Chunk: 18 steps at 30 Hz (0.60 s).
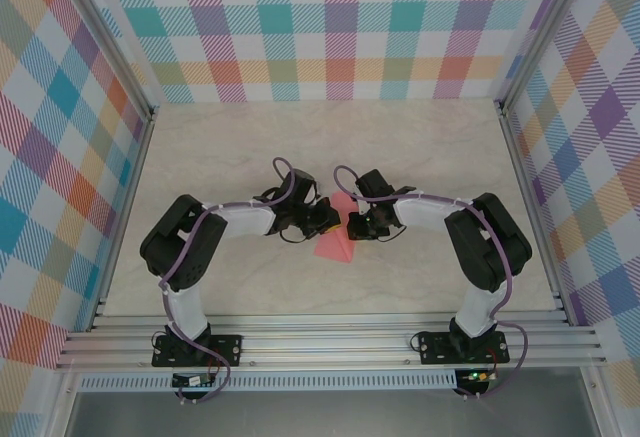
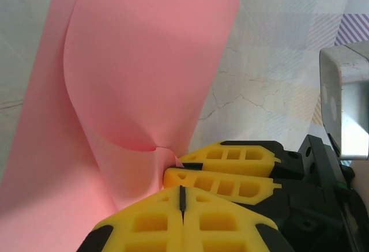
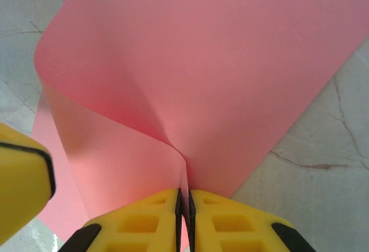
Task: Fold a paper plane with a square sheet of paper (pick it up from the middle)
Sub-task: Fold the triangle a second time at the center of the table.
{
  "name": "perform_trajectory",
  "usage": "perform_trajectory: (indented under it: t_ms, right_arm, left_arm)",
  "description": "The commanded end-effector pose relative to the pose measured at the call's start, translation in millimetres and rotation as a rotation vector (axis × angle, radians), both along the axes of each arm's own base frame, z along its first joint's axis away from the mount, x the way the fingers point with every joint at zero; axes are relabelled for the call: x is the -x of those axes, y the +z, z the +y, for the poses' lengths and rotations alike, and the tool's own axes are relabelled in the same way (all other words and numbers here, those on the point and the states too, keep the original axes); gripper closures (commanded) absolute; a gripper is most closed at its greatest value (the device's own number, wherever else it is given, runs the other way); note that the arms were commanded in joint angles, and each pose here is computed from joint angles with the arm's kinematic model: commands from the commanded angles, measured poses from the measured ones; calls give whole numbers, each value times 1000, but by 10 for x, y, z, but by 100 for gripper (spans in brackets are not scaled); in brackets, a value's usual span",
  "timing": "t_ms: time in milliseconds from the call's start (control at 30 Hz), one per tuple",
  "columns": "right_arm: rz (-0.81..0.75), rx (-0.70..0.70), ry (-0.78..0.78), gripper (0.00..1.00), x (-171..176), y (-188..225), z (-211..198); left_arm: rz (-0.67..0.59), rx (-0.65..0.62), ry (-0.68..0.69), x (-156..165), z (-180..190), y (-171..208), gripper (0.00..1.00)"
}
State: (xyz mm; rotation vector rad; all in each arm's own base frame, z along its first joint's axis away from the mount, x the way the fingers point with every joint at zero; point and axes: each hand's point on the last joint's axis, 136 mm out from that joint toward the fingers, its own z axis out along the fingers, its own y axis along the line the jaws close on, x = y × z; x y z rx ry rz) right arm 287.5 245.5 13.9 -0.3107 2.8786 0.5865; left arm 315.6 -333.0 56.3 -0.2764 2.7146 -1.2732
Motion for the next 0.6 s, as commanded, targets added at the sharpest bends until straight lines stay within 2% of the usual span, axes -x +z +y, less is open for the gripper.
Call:
perform_trajectory:
  t_ms: [0,300,567]
  right_arm:
    - [58,63,-8,86,96,-235,-104]
    - [59,58,-9,85,98,-234,-98]
    - [38,22,-30,81,17,-78,-24]
  left_arm:
    - [2,10,-4,-60,-54,-26,100]
    - [24,-57,7,-57,25,-326,100]
    - [93,-134,4,126,190,-682,100]
